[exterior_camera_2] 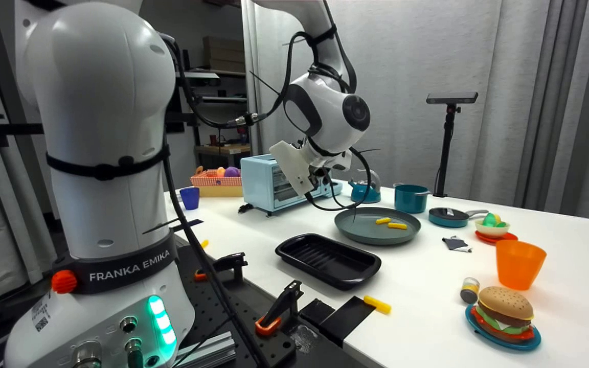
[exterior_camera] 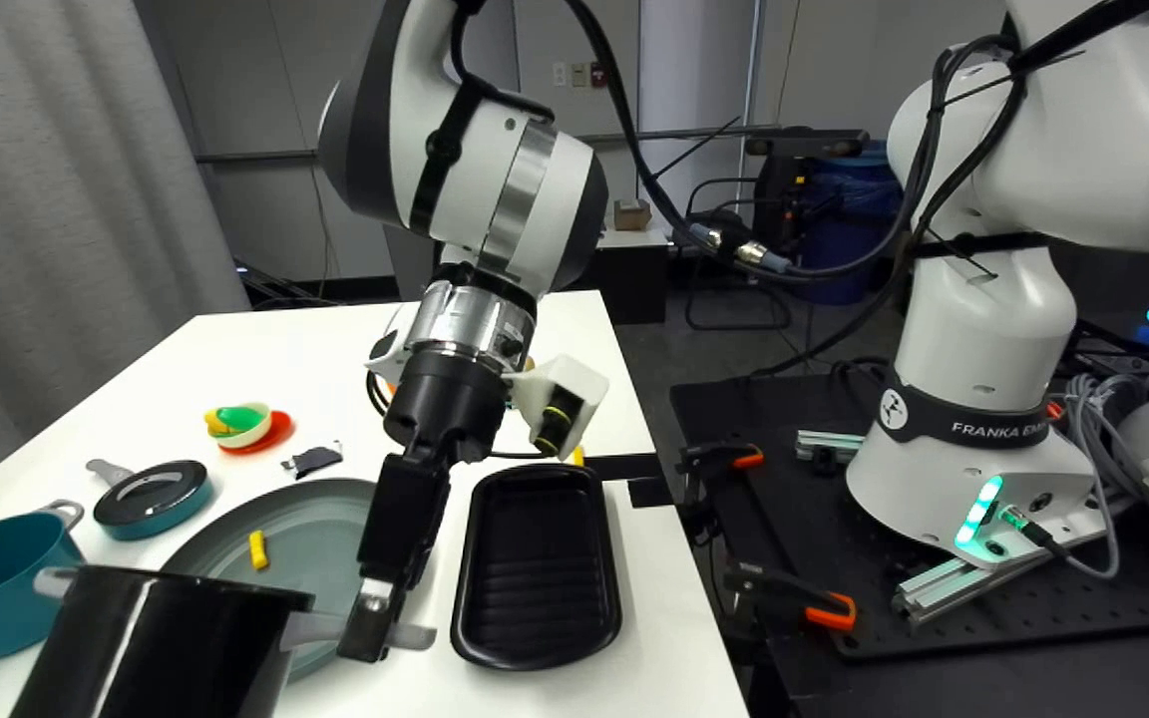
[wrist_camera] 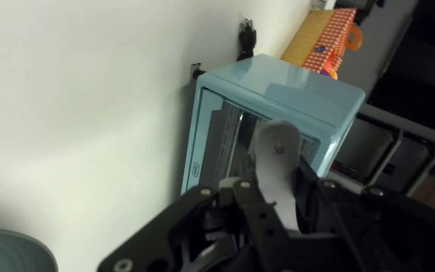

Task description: Pour the fries out of the black pot and onto the grey plate

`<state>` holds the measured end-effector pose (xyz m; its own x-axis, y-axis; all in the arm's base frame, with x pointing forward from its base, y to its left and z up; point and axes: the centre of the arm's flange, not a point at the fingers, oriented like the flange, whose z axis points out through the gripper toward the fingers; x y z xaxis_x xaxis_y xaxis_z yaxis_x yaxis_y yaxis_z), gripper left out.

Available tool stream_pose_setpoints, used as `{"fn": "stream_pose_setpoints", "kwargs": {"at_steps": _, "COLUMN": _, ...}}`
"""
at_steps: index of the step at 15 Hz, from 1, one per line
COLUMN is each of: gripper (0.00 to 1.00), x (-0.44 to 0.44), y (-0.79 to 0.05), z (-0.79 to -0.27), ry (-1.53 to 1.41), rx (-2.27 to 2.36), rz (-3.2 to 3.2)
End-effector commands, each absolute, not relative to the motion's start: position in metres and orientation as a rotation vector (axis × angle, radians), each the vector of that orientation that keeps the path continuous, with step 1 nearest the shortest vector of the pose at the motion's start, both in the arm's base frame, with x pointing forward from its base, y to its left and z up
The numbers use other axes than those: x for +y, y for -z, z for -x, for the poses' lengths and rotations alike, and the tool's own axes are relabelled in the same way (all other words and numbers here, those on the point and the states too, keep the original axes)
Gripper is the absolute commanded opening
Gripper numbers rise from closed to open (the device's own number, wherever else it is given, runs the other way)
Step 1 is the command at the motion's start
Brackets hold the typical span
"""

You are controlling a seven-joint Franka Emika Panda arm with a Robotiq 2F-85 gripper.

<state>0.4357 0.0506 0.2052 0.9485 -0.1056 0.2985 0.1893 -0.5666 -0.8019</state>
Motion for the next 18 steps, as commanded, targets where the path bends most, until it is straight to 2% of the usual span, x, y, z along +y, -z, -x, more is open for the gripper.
{"fn": "stream_pose_setpoints", "kwargs": {"at_steps": 1, "gripper": 0.07, "x": 0.063, "y": -0.229, "z": -0.430, "ry": 0.364, "rx": -0.186, "rz": 2.317}}
{"fn": "stream_pose_setpoints", "kwargs": {"at_steps": 18, "gripper": 0.07, "x": 0.084, "y": -0.210, "z": -0.413, "ry": 0.072, "rx": -0.712, "rz": 2.734}}
